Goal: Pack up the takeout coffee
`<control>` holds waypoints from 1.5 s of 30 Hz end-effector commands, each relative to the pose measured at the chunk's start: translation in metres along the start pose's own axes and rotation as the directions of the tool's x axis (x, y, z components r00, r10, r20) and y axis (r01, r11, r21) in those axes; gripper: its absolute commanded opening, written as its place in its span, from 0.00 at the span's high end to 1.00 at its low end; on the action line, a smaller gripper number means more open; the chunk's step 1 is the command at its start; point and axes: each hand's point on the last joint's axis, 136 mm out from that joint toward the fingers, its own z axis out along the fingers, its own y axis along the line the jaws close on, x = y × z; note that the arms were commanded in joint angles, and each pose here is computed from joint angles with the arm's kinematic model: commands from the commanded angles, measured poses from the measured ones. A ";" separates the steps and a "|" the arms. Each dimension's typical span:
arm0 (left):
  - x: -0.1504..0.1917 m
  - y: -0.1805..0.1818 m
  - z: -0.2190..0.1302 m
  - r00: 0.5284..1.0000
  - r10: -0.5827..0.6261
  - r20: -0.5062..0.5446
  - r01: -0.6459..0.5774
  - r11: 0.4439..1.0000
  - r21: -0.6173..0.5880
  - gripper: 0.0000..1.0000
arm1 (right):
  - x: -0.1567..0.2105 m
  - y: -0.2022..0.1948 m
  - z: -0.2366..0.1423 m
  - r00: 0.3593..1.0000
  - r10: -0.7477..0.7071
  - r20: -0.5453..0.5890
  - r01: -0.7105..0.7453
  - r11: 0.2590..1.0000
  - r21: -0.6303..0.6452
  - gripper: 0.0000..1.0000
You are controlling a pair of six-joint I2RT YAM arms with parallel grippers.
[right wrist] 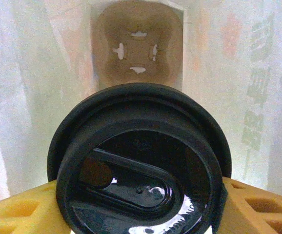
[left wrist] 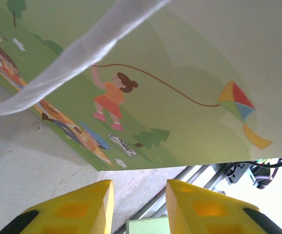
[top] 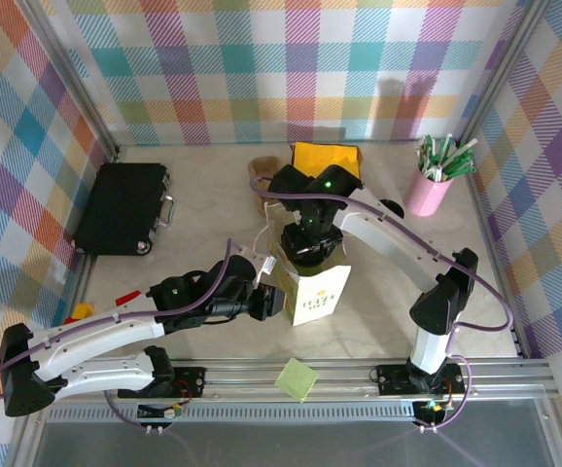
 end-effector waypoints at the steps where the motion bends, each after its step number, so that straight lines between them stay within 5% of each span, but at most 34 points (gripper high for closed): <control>1: 0.004 0.000 -0.002 1.000 0.021 -0.003 -0.021 1.000 0.000 0.67 | -0.002 -0.004 -0.007 1.000 -0.001 0.005 0.001 1.000 0.015 0.59; 45: 0.004 0.003 0.003 1.000 0.018 -0.002 -0.018 1.000 -0.012 0.67 | 0.020 0.007 0.060 0.990 0.053 -0.127 -0.053 0.999 -0.001 0.61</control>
